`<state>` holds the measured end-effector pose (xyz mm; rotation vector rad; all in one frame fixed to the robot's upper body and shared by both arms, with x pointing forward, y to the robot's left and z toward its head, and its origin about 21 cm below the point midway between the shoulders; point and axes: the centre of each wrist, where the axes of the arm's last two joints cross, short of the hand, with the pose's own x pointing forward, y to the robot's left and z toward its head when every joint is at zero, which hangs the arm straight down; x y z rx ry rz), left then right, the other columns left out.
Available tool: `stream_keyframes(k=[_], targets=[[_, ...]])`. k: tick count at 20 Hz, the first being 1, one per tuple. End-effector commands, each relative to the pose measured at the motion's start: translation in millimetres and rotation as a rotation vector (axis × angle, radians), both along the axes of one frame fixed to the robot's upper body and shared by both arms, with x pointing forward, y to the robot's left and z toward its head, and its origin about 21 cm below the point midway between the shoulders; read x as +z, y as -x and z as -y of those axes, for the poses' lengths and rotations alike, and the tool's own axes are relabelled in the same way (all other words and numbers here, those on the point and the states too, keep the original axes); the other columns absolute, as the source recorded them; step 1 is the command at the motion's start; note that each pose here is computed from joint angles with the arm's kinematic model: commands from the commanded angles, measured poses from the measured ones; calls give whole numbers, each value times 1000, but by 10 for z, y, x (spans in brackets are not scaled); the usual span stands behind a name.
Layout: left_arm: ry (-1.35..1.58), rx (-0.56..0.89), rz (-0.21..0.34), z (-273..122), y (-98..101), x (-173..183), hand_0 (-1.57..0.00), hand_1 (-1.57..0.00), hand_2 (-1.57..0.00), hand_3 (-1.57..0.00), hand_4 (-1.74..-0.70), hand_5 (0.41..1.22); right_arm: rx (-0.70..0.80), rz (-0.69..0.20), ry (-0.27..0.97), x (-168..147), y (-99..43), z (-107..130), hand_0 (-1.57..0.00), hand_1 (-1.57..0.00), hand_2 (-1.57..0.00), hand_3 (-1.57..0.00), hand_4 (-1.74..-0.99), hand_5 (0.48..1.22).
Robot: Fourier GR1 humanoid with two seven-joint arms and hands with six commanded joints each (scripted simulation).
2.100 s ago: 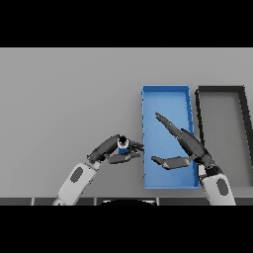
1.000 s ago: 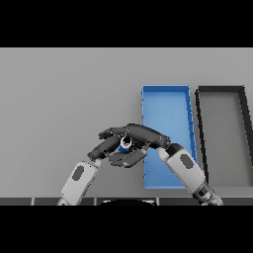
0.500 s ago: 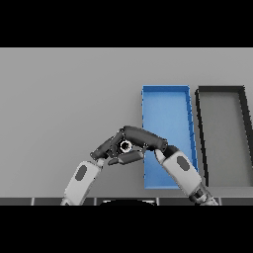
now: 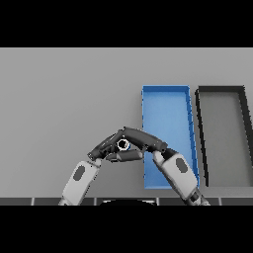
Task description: Pick up the blue pipe and place it into the blue bin.
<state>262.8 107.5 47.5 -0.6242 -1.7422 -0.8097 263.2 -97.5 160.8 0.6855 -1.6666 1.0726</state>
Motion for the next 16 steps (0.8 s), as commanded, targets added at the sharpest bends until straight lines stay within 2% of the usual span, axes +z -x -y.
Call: stream_keyframes(k=[1,3,5,7,9,11,13,16], targets=[[-29,-6,5,-33,-10,-22,-940,-875,-855,-672,-1406,1221,-11,2,4,-7,7,-5,-1560,-1560,-1560,-1556,-1497,1206],[-76,-37,-8,-32,-34,-38,-601,-560,-547,-430,-1250,1221,-25,-5,27,-18,6,-58,-1564,-1564,-1564,-1561,-1498,1211],[-98,-47,-20,-52,-12,-41,-384,-358,-350,-275,-1134,1063,-32,-8,27,-7,2,-40,-1567,-1567,-1567,-1565,-1498,1215],[-149,-29,-54,-46,-62,-1,-246,-229,-223,-175,-1059,912,-26,2,-7,23,-2,-36,-1568,-1568,-1568,-1567,-1499,1217],[-170,-13,-82,-76,-52,-28,-157,-146,-143,-112,-1011,785,-32,27,-18,35,-5,-39,-1569,-1569,-1569,-1568,-1499,1218],[-174,-7,-87,-82,-58,-79,-100,-93,-91,-71,-977,682,-31,34,-15,3,11,-42,-1570,-1570,-1570,-1569,-1499,1219],[-176,15,-129,-27,-58,-53,-64,-59,-58,-45,-974,607,-35,30,-22,0,-27,-50,-1570,-1570,-1570,-1570,-1499,1220],[-186,28,-144,-49,-49,-78,-32,-30,-29,-23,-967,544,-34,35,-57,24,-22,-37,-1571,-1571,-1571,-1570,-1497,1220]])
